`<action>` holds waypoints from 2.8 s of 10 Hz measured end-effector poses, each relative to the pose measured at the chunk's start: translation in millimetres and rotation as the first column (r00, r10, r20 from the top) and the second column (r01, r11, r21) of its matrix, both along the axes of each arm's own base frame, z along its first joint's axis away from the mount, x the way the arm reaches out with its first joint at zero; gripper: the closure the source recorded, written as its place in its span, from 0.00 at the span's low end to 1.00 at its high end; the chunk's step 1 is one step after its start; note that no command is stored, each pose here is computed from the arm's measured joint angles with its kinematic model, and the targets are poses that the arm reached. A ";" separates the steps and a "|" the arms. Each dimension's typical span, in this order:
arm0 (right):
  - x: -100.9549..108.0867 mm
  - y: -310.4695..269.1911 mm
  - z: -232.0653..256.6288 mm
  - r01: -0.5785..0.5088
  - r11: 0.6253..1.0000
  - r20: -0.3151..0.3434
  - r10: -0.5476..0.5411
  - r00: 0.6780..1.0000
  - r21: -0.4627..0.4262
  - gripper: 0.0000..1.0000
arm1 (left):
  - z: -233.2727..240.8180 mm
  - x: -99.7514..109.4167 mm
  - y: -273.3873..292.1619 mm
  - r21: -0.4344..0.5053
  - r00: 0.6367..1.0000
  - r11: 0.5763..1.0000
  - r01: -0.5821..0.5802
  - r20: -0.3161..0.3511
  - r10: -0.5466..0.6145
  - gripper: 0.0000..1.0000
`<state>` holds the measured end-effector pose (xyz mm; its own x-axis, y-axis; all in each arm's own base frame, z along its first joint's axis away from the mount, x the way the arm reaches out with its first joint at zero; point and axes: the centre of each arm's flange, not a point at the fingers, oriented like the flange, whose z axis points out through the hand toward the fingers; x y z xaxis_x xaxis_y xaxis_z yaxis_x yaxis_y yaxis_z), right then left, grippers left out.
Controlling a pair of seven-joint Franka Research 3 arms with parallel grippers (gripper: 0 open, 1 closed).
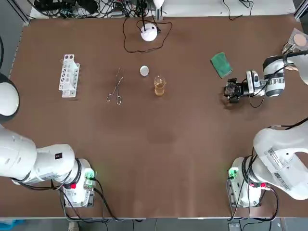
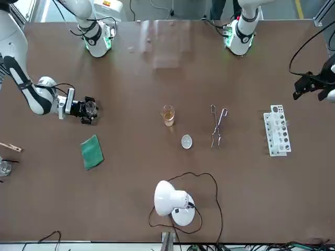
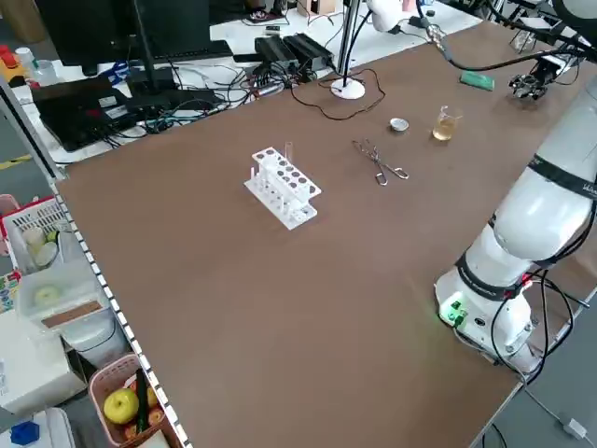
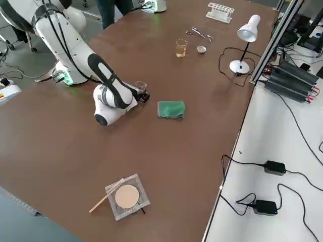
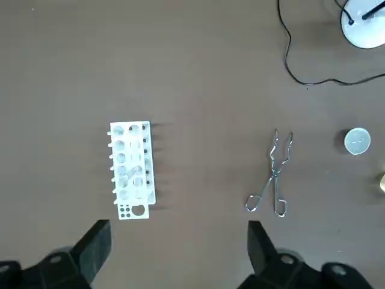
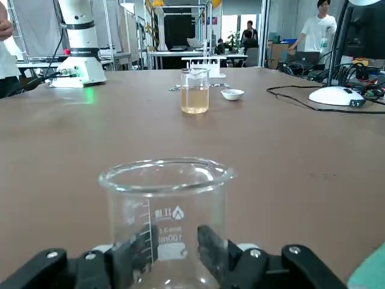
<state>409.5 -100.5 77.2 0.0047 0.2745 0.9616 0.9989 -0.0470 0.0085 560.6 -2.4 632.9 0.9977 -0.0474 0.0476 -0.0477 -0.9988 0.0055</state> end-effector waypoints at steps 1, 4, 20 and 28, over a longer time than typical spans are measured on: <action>-0.7 1.3 -1.4 -0.003 1.000 -0.002 0.003 1.000 0.004 0.61 | 0.1 0.0 0.0 0.000 1.000 1.000 0.000 0.000 0.000 0.00; -3.6 3.9 -11.1 -0.033 0.999 -0.003 0.034 0.999 0.006 0.61 | 0.4 0.0 0.4 0.000 1.000 1.000 -0.001 0.001 0.001 0.00; -2.6 5.0 -27.1 -0.043 0.998 -0.014 0.044 0.999 0.042 0.16 | 2.6 0.1 -1.6 0.001 1.000 1.000 0.003 0.006 -0.003 0.00; -3.3 7.3 -27.5 -0.041 0.997 -0.040 0.044 0.998 0.068 0.00 | 6.3 0.2 -1.6 0.001 1.000 1.000 0.003 0.013 -0.003 0.00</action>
